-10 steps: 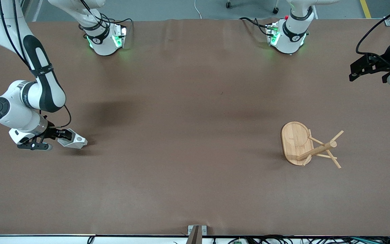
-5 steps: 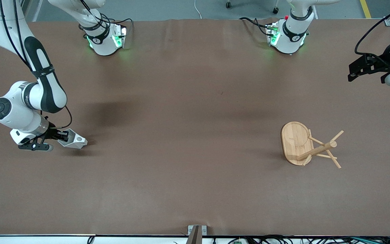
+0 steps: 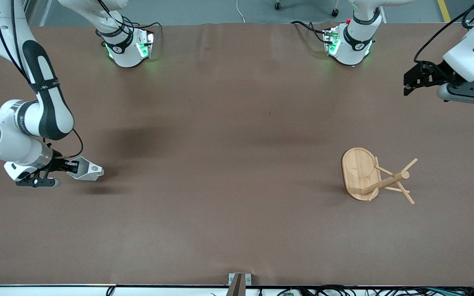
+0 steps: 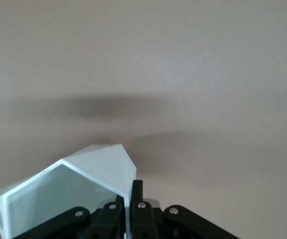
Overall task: Hang cup on rack
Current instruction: 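Grasp the white cup with the right gripper and lift it, then carry the cup toward the left gripper while the left gripper approaches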
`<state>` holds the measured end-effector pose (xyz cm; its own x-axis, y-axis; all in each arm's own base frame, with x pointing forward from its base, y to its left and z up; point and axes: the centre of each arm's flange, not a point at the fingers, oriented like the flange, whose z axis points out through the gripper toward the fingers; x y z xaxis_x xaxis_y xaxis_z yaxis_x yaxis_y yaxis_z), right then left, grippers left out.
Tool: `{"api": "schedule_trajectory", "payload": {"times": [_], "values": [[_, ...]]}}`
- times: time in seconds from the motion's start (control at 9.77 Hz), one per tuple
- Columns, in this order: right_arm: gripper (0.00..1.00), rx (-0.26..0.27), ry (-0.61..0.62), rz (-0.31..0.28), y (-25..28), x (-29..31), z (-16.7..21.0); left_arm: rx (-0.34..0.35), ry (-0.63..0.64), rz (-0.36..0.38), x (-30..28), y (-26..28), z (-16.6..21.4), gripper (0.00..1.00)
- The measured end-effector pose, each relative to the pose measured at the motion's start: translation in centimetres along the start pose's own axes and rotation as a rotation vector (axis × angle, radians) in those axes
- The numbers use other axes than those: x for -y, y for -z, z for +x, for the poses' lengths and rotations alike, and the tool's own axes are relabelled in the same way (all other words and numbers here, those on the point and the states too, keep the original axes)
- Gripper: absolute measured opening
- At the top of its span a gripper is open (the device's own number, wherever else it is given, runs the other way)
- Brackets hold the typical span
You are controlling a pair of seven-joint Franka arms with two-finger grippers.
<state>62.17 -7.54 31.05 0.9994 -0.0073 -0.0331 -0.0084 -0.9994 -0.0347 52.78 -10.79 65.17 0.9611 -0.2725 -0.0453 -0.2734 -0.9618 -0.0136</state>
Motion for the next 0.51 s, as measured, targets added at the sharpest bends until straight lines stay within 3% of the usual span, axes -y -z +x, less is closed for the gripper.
{"api": "schedule_trajectory", "payload": {"times": [0.31, 0.51], "values": [[0.04, 0.008, -0.036, 0.242, 8.3, 5.2, 1.3, -0.034, -0.207, -0.01, -10.9, 0.5, 0.1, 1.0], [0.04, 0.041, -0.08, 0.437, 8.7, 7.3, 1.0, -0.047, -0.329, -0.104, -15.5, 0.1, 0.1, 1.0]]}}
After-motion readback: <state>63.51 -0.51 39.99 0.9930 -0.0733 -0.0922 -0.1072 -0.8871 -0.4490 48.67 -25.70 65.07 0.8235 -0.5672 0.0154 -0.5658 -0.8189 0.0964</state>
